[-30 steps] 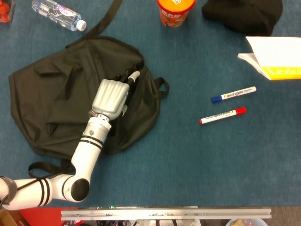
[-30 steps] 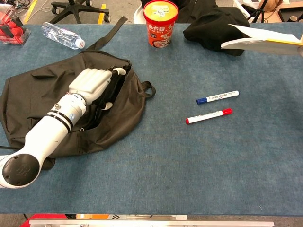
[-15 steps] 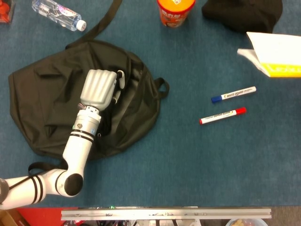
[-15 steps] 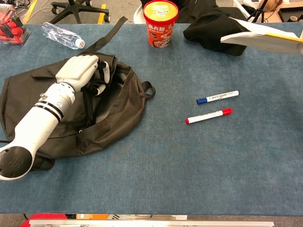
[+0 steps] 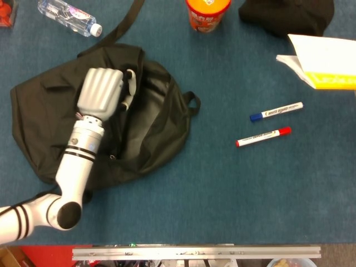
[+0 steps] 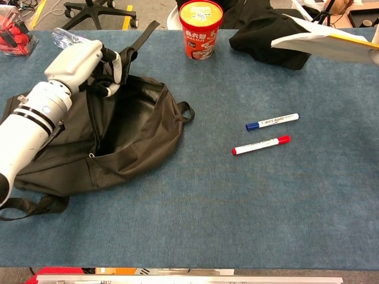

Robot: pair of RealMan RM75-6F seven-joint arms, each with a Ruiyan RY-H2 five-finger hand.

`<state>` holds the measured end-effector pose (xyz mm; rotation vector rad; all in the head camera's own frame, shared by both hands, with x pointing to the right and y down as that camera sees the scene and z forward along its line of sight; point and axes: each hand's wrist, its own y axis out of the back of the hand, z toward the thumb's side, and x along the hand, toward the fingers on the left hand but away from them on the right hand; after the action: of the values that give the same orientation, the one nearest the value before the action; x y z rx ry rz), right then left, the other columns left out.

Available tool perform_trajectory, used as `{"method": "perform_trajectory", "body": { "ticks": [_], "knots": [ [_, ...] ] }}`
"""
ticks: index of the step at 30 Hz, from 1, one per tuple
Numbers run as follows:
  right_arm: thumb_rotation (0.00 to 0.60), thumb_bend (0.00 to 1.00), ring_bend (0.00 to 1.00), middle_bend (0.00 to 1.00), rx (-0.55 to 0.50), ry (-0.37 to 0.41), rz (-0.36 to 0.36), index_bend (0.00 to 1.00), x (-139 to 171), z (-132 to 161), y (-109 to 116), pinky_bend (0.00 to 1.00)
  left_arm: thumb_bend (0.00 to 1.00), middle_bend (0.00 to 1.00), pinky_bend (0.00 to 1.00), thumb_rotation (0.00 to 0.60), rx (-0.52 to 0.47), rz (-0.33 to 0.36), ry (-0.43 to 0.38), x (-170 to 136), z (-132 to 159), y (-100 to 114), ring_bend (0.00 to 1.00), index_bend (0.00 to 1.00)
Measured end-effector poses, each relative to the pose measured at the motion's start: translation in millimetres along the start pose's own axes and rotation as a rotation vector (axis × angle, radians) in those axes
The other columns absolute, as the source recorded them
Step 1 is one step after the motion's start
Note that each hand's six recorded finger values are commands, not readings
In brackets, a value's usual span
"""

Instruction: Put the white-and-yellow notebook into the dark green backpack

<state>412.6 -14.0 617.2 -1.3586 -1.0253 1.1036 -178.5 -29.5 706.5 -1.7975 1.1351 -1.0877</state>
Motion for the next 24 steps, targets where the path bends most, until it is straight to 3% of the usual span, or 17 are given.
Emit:
{"method": "perform_trajectory", "body": {
  "ticks": [7,24],
  "knots": [
    [0.600,0.54,0.52,0.67,-0.010,0.071,0.022,0.84,-8,23,-4,0.57,0.37,0.73,0.98,0.600,-0.099,0.054,-0.017,-8,0,35,0.78,0.66],
    [0.600,0.54,0.52,0.68,0.034,0.258,0.063,0.85,-18,88,-19,0.57,0.37,0.73,0.97,0.600,-0.273,0.022,-0.161,-24,56,53,0.77,0.65]
  ]
}}
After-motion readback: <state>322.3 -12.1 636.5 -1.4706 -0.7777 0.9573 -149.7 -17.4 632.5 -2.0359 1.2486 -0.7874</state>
